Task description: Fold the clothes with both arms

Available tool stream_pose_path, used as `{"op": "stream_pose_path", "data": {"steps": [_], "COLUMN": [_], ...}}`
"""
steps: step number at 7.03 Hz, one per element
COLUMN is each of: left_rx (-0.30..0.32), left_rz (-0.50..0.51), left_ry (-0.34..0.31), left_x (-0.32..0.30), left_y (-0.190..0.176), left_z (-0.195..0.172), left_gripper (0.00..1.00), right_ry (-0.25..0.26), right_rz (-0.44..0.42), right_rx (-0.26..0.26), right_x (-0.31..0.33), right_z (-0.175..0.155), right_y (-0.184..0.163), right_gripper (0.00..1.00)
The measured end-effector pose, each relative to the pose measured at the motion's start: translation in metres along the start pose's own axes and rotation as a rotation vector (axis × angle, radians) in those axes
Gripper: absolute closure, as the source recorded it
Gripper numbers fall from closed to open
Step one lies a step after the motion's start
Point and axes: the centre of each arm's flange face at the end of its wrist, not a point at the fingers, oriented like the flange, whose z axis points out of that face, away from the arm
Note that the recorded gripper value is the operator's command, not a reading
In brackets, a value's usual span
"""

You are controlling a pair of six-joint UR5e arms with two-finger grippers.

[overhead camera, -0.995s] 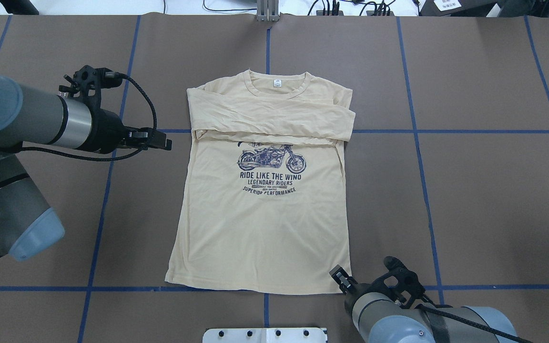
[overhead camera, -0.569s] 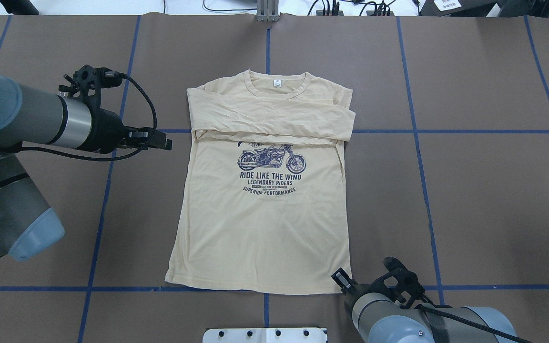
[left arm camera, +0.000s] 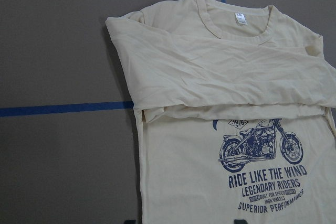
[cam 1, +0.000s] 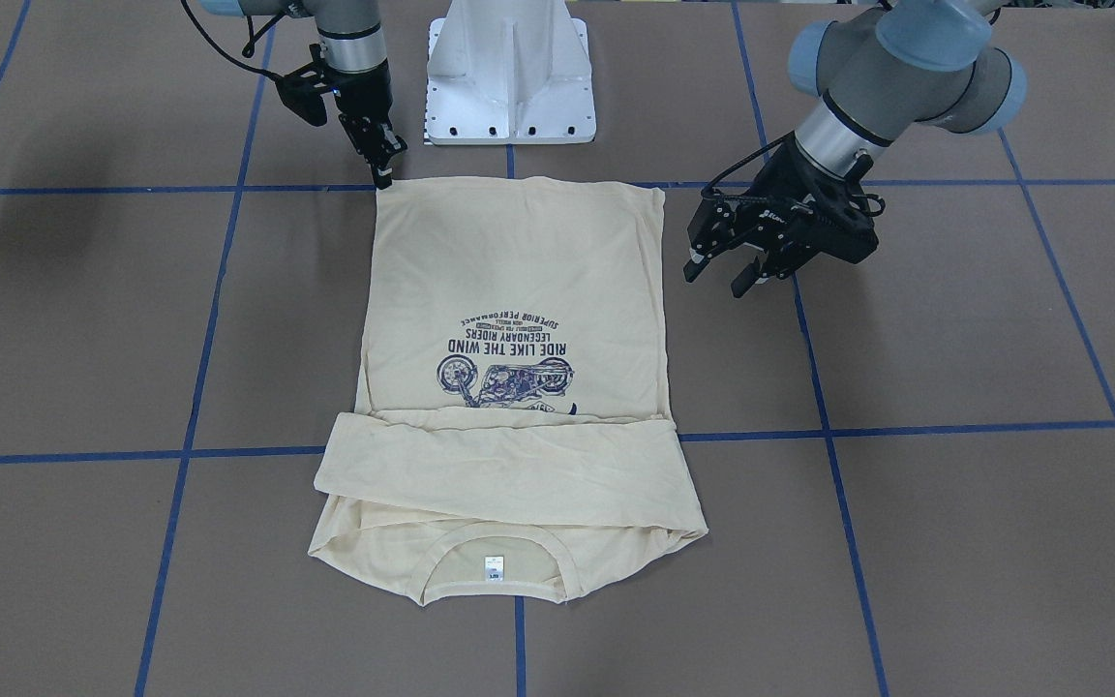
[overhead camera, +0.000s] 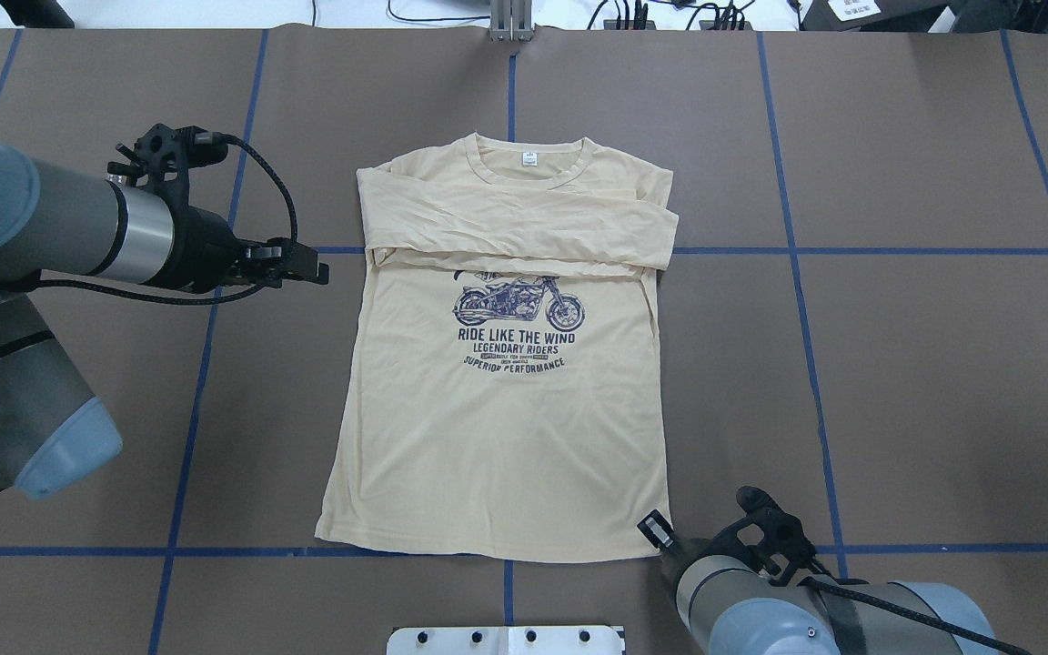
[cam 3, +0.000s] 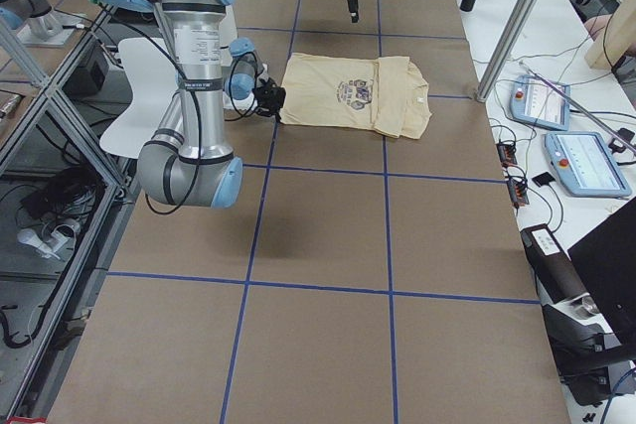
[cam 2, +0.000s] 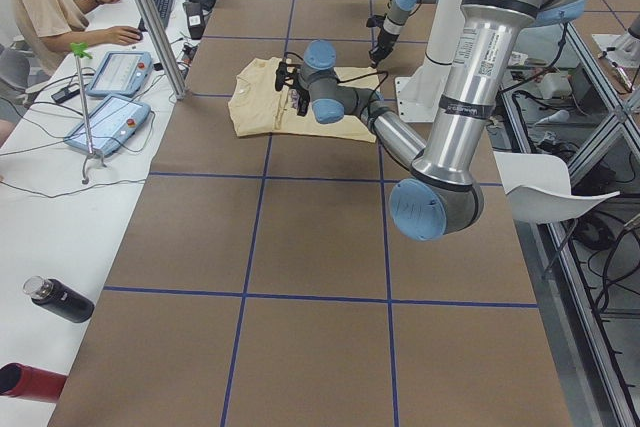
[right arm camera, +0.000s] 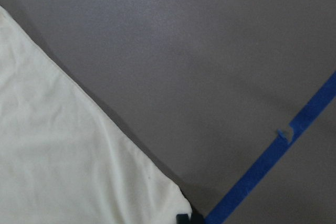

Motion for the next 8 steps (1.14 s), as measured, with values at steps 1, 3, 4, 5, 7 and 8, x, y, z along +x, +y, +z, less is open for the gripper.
{"op": "stream_pose_path", "data": {"steps": [1, 3, 4, 5, 7, 8], "left_rx": [0.000, -0.006, -0.028, -0.052, -0.068, -0.084], "left_rz": [-0.040, -0.126, -0.186, -0.251, -0.302, -0.305], "left_ry": [0.003, 0.005, 0.004, -0.019, -0.149, -0.212], "left_x": [0.002, 0.004, 0.007, 0.017, 0.051, 0.061], "left_y": [0.001, 0.005, 0.018, 0.047, 0.127, 0.160], "left_z": [-0.001, 0.001, 0.006, 0.019, 0.046, 0.053], "left_gripper": [0.30, 0.30, 0.31, 0.31, 0.32, 0.32], "right_ry": [0.007, 0.042, 0.055, 0.059, 0.059, 0.057], "right_rz": [-0.002, -0.013, -0.020, -0.024, -0.027, -0.026], "right_rx": [-0.003, 0.006, 0.012, 0.014, 0.010, 0.008], "right_x": [0.002, 0.015, 0.023, 0.026, 0.026, 0.026], "right_z": [-0.007, -0.018, -0.018, -0.018, -0.019, -0.020], "right_y": [-0.006, -0.022, -0.028, -0.029, -0.026, -0.025], "right_gripper": [1.00, 1.00, 1.00, 1.00, 1.00, 1.00]}}
